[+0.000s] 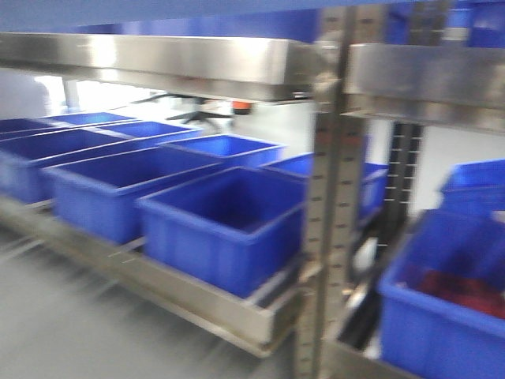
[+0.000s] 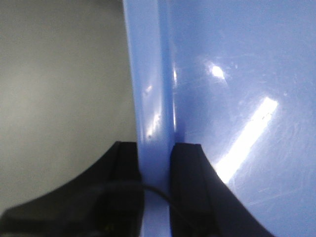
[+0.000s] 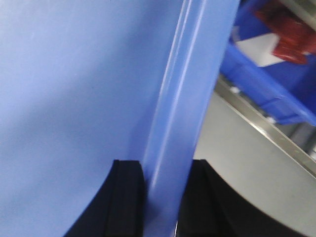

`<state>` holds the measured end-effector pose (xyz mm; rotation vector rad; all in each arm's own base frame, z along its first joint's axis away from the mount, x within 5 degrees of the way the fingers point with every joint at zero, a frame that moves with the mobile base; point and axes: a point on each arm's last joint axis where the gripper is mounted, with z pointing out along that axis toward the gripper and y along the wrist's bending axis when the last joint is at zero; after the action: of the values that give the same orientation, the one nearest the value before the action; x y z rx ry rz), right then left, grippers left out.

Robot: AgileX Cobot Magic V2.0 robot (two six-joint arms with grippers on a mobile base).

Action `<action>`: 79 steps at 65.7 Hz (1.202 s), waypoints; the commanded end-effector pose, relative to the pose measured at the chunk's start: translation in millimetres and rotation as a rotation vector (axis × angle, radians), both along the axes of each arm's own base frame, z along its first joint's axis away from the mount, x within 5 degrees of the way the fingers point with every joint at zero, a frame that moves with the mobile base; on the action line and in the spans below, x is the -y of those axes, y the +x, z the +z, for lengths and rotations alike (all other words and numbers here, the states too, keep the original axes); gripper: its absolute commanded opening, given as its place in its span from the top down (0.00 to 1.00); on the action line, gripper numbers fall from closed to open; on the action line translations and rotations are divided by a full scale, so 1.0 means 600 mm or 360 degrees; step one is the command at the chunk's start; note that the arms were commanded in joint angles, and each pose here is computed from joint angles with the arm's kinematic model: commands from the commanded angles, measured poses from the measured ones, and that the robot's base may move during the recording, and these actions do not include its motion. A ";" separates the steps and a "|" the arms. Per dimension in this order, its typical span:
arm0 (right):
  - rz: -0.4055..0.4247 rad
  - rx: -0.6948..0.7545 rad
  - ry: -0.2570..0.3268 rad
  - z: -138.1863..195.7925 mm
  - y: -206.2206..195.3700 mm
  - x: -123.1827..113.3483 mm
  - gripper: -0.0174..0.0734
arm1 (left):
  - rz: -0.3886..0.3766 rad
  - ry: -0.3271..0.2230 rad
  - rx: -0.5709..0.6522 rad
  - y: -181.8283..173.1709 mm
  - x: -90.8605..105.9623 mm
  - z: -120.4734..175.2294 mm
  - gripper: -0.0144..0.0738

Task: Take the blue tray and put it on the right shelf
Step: 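Lower the held tray onto the roller shelf with both grippers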

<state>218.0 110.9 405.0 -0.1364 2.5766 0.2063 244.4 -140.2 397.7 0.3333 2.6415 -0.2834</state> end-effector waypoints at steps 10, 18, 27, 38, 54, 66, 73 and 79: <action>0.0068 0.0187 0.0053 0.030 -0.006 0.000 0.75 | -0.0070 0.0026 -0.0040 -0.027 -0.006 0.019 0.89; 0.0068 0.0187 0.0053 0.030 -0.006 0.000 0.75 | -0.0070 0.0026 -0.0040 -0.027 -0.006 0.019 0.89; 0.0068 0.0187 0.0053 0.030 -0.006 0.000 0.75 | -0.0070 0.0026 -0.0040 -0.027 -0.006 0.019 0.89; 0.0068 0.0187 0.0053 0.030 -0.006 0.000 0.75 | -0.0070 0.0026 -0.0040 -0.027 -0.006 0.019 0.89; 0.0068 0.0187 0.0053 0.030 -0.006 0.000 0.75 | -0.0070 0.0026 -0.0040 -0.027 -0.006 0.019 0.89; 0.0068 0.0187 0.0053 0.030 -0.006 0.000 0.75 | -0.0070 0.0026 -0.0040 -0.027 -0.006 0.019 0.89; 0.0068 0.0187 0.0053 0.030 -0.006 0.000 0.75 | -0.0070 0.0026 -0.0040 -0.027 -0.006 0.019 0.89; 0.0068 0.0187 0.0053 0.030 -0.006 0.000 0.75 | -0.0070 0.0026 -0.0040 -0.027 -0.006 0.019 0.89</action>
<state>217.8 110.6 404.9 -0.1365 2.5792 0.2021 244.4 -140.5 397.8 0.3329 2.6407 -0.2885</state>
